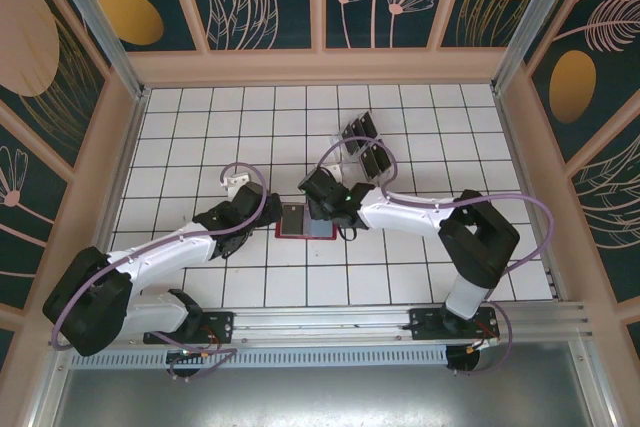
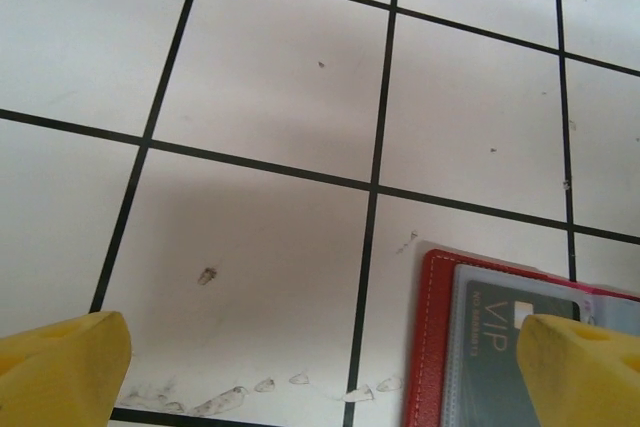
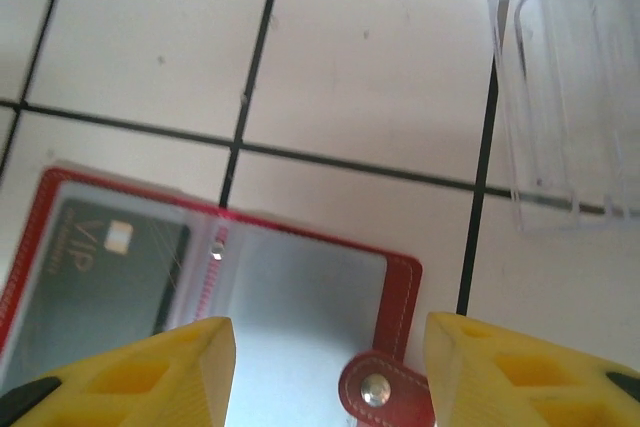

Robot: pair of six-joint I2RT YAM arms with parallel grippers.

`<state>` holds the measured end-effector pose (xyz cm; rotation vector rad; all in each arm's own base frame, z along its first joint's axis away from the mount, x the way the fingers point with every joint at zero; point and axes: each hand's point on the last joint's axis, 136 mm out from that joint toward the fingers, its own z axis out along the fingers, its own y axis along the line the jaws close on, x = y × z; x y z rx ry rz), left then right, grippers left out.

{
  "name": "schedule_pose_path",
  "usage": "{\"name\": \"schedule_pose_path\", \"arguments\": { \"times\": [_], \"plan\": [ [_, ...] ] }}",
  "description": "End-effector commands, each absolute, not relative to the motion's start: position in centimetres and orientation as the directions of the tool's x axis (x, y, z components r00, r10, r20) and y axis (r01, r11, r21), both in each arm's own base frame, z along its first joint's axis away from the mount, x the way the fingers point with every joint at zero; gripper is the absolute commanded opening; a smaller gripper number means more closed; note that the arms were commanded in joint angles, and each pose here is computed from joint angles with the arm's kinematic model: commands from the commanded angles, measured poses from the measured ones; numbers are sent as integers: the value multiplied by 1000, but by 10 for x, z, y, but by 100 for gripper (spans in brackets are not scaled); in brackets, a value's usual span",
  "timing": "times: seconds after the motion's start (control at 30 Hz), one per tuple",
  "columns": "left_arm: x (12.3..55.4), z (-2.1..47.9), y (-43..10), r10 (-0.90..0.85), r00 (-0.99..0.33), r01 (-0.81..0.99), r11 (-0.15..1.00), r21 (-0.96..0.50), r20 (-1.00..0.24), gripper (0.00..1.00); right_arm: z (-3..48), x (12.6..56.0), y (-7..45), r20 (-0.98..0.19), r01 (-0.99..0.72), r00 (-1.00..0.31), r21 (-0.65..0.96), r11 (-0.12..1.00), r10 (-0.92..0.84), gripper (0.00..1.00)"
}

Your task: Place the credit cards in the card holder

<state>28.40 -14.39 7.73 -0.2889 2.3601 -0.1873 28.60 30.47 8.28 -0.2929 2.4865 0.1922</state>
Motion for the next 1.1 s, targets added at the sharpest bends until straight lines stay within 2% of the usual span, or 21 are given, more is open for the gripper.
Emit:
{"name": "schedule_pose_path", "arguments": {
  "times": [0.0,0.23,0.33,0.5,0.8,1.07],
  "plan": [
    [289,92,-140,-222,-681,-142,975,-171,-698,98,133,306,296,-672,-232,-733,107,967,-102,53],
    [297,104,-144,-173,-664,-96,985,-146,-727,99,179,313,272,-701,-193,-713,227,954,23,53],
    [300,102,-149,-154,-669,-74,987,-141,-727,99,174,306,264,-689,-182,-724,233,955,30,53],
    [305,94,-160,-161,-688,-46,983,-179,-707,98,139,293,267,-636,-180,-772,229,957,6,53],
    [306,78,-164,-169,-717,-42,979,-201,-676,99,72,282,291,-564,-225,-808,26,974,-172,53],
    [302,71,-162,-179,-725,-52,977,-207,-665,99,47,283,289,-528,-222,-811,-123,967,-253,53]
  ]
}}
